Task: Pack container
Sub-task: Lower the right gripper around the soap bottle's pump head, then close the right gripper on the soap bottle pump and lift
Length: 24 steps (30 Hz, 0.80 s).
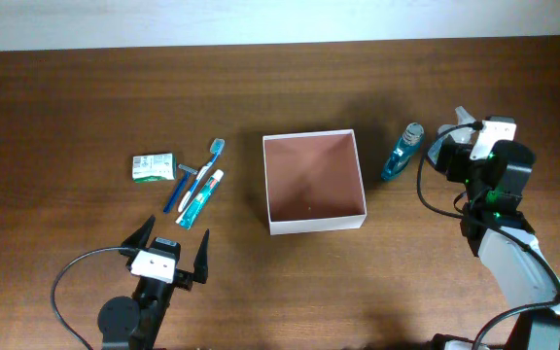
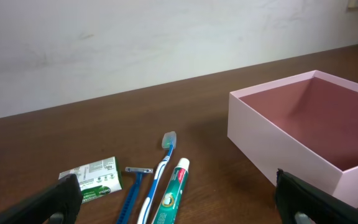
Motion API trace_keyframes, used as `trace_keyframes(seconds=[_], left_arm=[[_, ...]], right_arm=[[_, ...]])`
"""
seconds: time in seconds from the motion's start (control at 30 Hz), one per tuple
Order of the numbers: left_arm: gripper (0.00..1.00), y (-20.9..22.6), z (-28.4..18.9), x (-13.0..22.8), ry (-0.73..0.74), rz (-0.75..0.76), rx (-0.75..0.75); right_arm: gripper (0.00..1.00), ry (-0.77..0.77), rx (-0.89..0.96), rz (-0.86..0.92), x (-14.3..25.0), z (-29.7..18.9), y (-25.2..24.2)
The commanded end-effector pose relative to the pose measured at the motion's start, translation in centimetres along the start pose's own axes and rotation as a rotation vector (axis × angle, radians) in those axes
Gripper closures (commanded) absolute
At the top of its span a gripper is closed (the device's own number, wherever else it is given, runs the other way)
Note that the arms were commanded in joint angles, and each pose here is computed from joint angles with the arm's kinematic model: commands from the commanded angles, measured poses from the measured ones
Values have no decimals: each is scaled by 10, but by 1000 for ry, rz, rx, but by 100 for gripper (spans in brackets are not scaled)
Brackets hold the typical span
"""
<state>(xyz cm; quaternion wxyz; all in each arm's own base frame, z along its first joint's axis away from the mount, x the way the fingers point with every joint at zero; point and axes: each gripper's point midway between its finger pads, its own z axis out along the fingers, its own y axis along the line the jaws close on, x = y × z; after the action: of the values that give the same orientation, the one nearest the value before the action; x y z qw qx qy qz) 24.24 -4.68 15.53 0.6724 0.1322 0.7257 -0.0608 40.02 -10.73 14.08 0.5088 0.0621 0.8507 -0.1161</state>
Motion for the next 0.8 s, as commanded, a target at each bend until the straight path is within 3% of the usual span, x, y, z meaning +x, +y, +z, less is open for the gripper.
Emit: trace_keyframes(seconds=[0.0,0.77], left_arm=[[0,-2,0,0,-2,16,10],[0,-2,0,0,-2,16,10]], right_arm=[[1,-32,-15,-150,-10,2,4],[1,-128,-84,-155,-17,27,20]])
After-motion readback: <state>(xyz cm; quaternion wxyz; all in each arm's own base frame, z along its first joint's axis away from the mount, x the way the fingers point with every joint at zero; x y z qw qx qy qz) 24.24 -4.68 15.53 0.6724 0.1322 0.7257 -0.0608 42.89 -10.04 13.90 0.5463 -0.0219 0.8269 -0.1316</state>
